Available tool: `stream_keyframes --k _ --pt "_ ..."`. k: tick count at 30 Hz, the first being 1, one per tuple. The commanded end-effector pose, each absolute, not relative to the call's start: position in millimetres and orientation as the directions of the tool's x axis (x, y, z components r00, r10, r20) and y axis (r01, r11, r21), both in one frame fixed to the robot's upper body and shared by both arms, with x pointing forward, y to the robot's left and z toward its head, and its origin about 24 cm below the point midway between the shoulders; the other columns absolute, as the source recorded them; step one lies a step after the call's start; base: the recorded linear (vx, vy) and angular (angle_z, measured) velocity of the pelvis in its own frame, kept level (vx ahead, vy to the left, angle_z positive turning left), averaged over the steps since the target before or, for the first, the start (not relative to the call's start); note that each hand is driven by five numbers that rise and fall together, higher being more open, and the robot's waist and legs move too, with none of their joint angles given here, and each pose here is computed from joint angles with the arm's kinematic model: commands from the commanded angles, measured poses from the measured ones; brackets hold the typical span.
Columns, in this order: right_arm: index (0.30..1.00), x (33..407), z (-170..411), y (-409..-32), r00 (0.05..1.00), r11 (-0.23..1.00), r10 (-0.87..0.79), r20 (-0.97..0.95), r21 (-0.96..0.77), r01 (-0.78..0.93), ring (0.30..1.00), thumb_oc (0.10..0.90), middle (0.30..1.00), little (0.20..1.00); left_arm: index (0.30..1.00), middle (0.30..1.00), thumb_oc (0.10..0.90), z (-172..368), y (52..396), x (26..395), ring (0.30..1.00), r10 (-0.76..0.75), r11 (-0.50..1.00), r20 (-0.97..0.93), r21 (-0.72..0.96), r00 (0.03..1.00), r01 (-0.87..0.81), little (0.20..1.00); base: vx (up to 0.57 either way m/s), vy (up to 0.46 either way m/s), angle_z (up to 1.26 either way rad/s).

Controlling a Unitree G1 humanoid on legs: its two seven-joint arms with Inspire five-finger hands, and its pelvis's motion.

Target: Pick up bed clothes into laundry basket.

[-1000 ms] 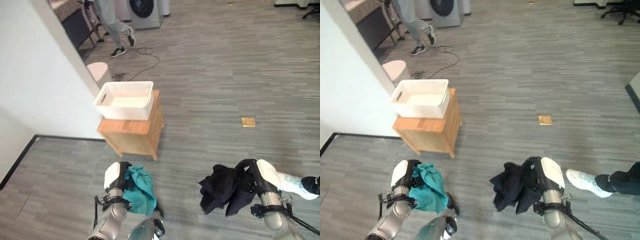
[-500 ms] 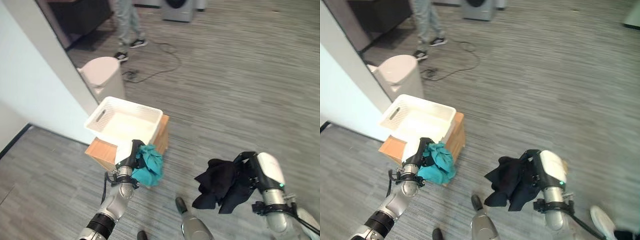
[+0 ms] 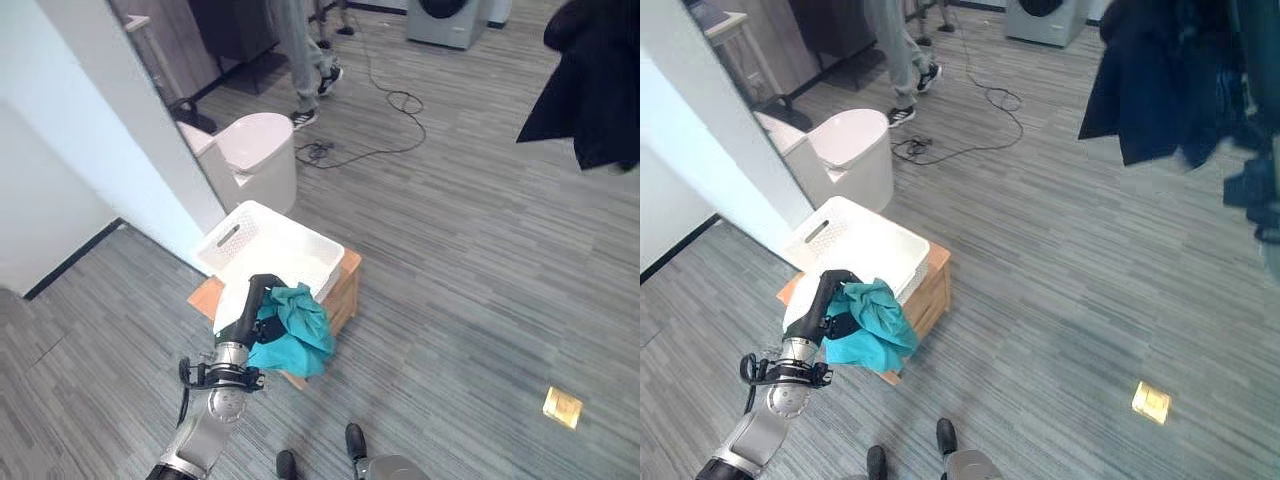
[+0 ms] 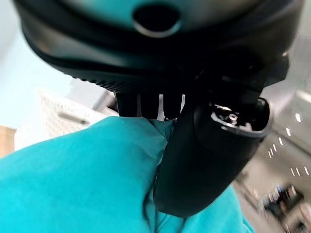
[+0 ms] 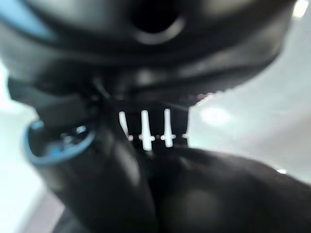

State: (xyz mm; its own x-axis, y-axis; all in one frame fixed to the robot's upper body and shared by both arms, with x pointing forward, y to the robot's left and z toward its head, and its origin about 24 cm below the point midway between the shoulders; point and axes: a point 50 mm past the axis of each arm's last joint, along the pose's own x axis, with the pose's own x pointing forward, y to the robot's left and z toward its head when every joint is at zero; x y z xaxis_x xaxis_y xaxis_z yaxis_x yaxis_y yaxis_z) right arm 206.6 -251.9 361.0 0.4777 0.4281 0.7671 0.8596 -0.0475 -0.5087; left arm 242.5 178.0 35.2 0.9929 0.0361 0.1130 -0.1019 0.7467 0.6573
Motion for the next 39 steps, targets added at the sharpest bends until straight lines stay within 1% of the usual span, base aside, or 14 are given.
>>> stream_keyframes --k 1,2,3,4,5,8,11,12,13,17,22,27,30,39 --pt "0.300 206.8 395.6 -286.7 0.486 -0.192 0.296 0.823 -0.447 0.874 0.300 0.400 0.300 0.300 0.300 0.300 0.400 90.9 208.4 242.2 0.300 0.053 0.708 0.380 0.637 0.924 -0.303 0.300 -0.08 0.042 1.12" --pt "0.300 209.1 394.3 -294.0 0.514 -0.207 0.258 0.818 -0.473 0.856 0.300 0.400 0.300 0.300 0.300 0.300 0.400 86.2 209.8 239.4 0.300 0.061 0.713 0.359 0.637 0.931 -0.293 0.300 -0.05 0.015 1.21" --pt "0.300 212.9 394.9 -315.8 0.568 -0.268 0.152 0.809 -0.519 0.811 0.300 0.400 0.300 0.300 0.300 0.300 0.400 81.8 212.0 237.0 0.300 0.060 0.715 0.332 0.644 0.941 -0.273 0.300 -0.01 0.008 0.95" --pt "0.300 213.3 395.3 -316.5 0.570 -0.270 0.150 0.808 -0.521 0.810 0.300 0.400 0.300 0.300 0.300 0.300 0.400 81.7 211.5 236.7 0.300 0.057 0.716 0.331 0.644 0.942 -0.270 0.300 0.00 0.010 0.85" --pt "0.300 213.3 401.7 -339.9 0.595 -0.338 0.042 0.802 -0.549 0.764 0.300 0.400 0.300 0.300 0.300 0.300 0.400 79.6 213.9 232.4 0.300 0.058 0.724 0.313 0.640 0.948 -0.256 0.300 0.01 0.024 0.75" --pt "0.300 212.7 399.7 -373.0 0.598 -0.386 -0.121 0.793 -0.592 0.707 0.300 0.400 0.300 0.300 0.300 0.300 0.400 73.9 218.0 228.2 0.300 0.061 0.730 0.276 0.642 0.959 -0.232 0.300 0.01 0.030 0.65" --pt "0.300 214.4 397.2 -379.3 0.596 -0.383 -0.154 0.788 -0.603 0.699 0.300 0.400 0.300 0.300 0.300 0.300 0.400 71.8 220.6 227.2 0.300 0.071 0.731 0.264 0.642 0.962 -0.230 0.300 0.03 0.012 0.59" --pt "0.300 217.6 389.7 -390.0 0.589 -0.366 -0.213 0.780 -0.622 0.692 0.300 0.400 0.300 0.300 0.300 0.300 0.400 66.1 225.3 225.2 0.300 0.097 0.732 0.238 0.641 0.966 -0.232 0.300 0.05 0.027 0.68" --pt "0.300 221.4 382.0 -393.3 0.590 -0.339 -0.235 0.773 -0.634 0.695 0.300 0.400 0.300 0.300 0.300 0.300 0.400 60.9 227.5 224.0 0.300 0.117 0.733 0.218 0.639 0.969 -0.232 0.300 0.06 0.026 0.70" --pt "0.300 230.3 368.5 -395.8 0.617 -0.323 -0.257 0.744 -0.668 0.671 0.300 0.400 0.300 0.300 0.300 0.300 0.400 53.2 229.6 222.8 0.300 0.128 0.733 0.182 0.644 0.975 -0.217 0.300 0.03 0.017 0.39" --pt "0.300 244.4 363.4 -400.2 0.610 -0.302 -0.302 0.733 -0.681 0.667 0.300 0.400 0.300 0.300 0.300 0.300 0.400 46.0 225.1 225.6 0.300 0.101 0.740 0.146 0.650 0.984 -0.172 0.300 0.01 0.007 0.04" --pt "0.300 256.0 367.3 -401.9 0.582 -0.299 -0.334 0.741 -0.669 0.680 0.300 0.400 0.300 0.300 0.300 0.300 0.400 39.8 222.5 226.4 0.300 0.081 0.743 0.114 0.655 0.990 -0.137 0.300 -0.01 -0.007 0.05" --pt "0.300 262.0 372.5 -401.4 0.548 -0.280 -0.359 0.756 -0.647 0.709 0.300 0.400 0.300 0.300 0.300 0.300 0.400 35.3 220.4 228.2 0.300 0.066 0.743 0.092 0.660 0.994 -0.111 0.300 -0.06 -0.005 0.05" --pt "0.300 268.5 376.0 -395.6 0.521 -0.245 -0.360 0.774 -0.618 0.747 0.300 0.400 0.300 0.300 0.300 0.300 0.400 33.5 216.0 231.2 0.300 0.044 0.746 0.086 0.659 0.995 -0.090 0.300 -0.04 0.013 0.09"
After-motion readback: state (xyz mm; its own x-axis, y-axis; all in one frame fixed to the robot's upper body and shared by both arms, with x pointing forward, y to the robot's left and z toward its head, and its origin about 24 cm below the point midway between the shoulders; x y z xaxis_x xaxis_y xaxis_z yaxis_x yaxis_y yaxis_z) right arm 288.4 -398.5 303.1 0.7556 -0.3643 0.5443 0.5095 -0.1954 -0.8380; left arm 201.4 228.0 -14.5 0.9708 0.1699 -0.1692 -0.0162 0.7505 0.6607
